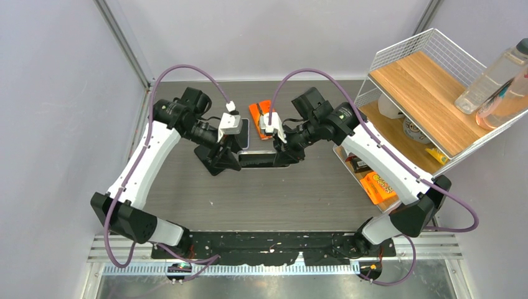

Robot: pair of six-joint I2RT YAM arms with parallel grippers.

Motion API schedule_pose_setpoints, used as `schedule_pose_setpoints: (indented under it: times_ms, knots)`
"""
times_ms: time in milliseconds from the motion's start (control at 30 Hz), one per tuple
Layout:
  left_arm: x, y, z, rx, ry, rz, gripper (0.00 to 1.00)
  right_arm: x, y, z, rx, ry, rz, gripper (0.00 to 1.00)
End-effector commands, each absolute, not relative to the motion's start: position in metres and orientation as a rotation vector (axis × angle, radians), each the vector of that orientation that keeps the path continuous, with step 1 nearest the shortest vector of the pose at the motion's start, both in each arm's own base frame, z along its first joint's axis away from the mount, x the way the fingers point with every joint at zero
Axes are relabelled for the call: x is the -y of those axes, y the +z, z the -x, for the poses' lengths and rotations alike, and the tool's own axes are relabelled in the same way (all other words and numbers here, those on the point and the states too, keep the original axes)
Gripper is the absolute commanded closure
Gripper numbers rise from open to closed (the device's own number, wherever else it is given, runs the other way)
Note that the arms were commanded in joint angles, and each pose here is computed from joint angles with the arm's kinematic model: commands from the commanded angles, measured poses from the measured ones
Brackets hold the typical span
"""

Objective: Take the phone out of the phone case
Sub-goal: Remove the phone case from the phone.

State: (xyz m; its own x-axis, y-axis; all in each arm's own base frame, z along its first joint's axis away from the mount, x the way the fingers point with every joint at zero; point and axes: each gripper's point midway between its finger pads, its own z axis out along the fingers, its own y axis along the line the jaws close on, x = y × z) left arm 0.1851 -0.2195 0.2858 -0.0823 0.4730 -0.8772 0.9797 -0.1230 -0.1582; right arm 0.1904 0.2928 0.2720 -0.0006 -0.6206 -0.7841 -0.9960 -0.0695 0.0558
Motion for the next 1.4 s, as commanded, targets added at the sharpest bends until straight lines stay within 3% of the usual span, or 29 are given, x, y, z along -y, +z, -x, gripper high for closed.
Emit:
schedule_pose_setpoints:
  times_ms: [0, 200, 400, 800, 967, 1367]
  knots:
    - [0.217, 0.283, -0.175, -1.531, -1.163, -1.677, 0.41, -0.3, 0.295, -0.186, -1.565, 0.936, 1.718, 0.95]
    - [0.221, 0.268, -0.175, -1.449, -1.119, -1.656, 0.35, -0.304, 0.301, -0.185, -1.565, 0.973, 1.702, 0.95]
    - [0.228, 0.263, -0.179, -1.419, -1.1, -1.612, 0.44, -0.306, 0.302, -0.185, -1.571, 0.994, 1.694, 0.95]
    - [0.232, 0.256, -0.182, -1.372, -1.072, -1.584, 0.76, -0.306, 0.299, -0.185, -1.584, 1.018, 1.689, 0.95]
    - [0.232, 0.253, -0.179, -1.26, -1.008, -1.673, 1.0, -0.306, 0.297, -0.181, -1.584, 1.047, 1.701, 0.95]
    - [0.231, 0.266, -0.181, -0.889, -0.733, -1.968, 1.0, -0.308, 0.284, -0.153, -1.566, 1.224, 1.8, 0.95]
